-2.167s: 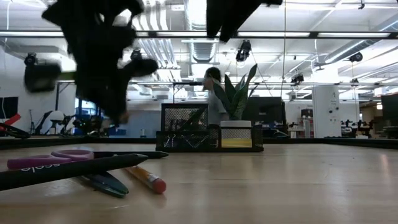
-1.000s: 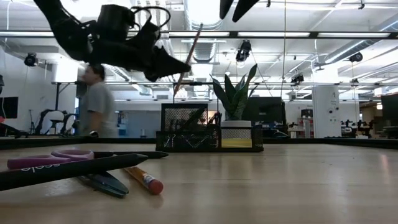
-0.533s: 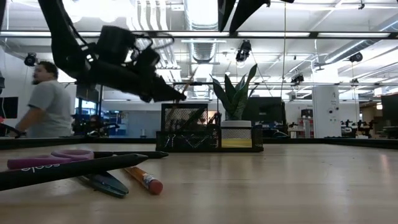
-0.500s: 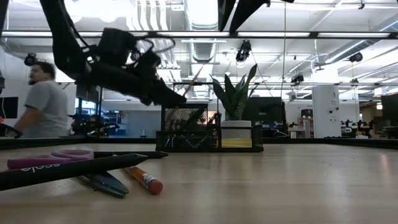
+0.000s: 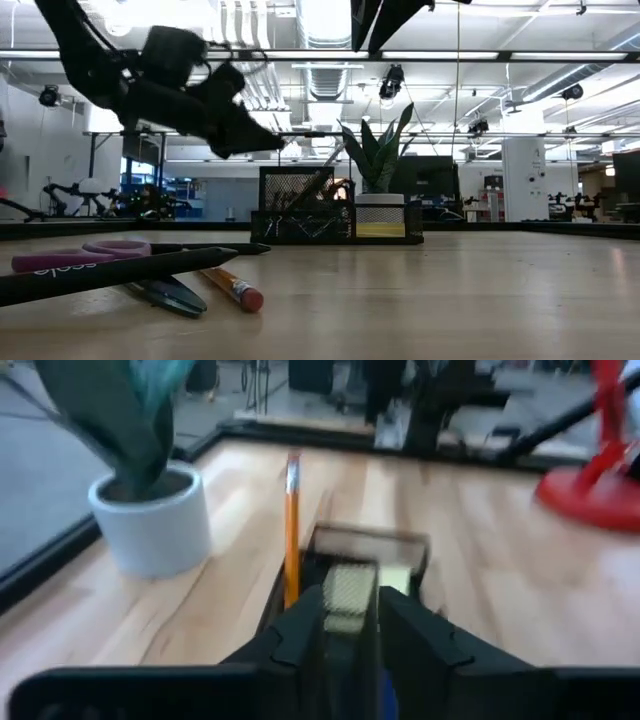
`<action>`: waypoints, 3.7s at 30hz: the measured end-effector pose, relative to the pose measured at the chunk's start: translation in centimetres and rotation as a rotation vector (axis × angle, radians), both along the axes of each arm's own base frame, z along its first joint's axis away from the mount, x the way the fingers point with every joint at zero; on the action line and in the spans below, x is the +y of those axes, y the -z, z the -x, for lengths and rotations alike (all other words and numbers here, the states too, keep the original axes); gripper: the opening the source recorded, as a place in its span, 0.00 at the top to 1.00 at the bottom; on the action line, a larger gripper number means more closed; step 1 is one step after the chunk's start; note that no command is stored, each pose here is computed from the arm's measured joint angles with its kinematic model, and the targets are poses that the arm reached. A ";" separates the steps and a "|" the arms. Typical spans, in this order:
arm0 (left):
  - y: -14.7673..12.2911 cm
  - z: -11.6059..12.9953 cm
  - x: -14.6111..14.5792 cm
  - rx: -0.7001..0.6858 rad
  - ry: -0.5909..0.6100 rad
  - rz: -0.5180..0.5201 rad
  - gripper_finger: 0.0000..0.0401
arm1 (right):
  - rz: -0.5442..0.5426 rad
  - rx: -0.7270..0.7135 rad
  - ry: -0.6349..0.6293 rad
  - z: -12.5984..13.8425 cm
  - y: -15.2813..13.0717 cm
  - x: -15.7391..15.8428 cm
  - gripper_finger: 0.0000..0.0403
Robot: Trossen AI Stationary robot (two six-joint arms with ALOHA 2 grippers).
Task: Pick and place office supplies into organizer
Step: Put the top pen into the desk organizer
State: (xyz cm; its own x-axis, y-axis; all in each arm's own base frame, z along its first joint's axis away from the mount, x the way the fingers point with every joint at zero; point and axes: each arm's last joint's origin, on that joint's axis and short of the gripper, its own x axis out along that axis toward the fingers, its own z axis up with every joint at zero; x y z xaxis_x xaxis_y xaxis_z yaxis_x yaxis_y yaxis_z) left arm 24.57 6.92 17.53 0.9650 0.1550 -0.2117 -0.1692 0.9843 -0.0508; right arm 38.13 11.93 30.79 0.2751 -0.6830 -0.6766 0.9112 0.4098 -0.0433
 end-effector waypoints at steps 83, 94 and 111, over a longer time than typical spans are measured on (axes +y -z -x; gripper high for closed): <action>-2.8 9.5 -16.6 0.365 0.208 0.370 0.76 | -0.351 0.364 -1.064 -11.5 16.2 -3.5 0.97; -9.1 12.0 -13.7 0.138 0.014 0.129 0.76 | -0.113 0.131 -0.597 -9.0 6.7 -4.0 0.97; -8.4 11.8 -13.3 0.262 0.050 -0.184 0.61 | -0.114 0.278 -0.781 -7.0 5.2 -1.6 0.97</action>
State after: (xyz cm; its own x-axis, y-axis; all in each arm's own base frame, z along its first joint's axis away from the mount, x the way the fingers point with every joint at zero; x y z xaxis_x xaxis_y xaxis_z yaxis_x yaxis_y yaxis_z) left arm 12.79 -6.33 25.94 0.8887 0.1671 -0.4269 -0.1037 0.9804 0.1677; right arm 45.16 10.31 25.63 0.4541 -0.2885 -0.8429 0.3255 0.9344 -0.1445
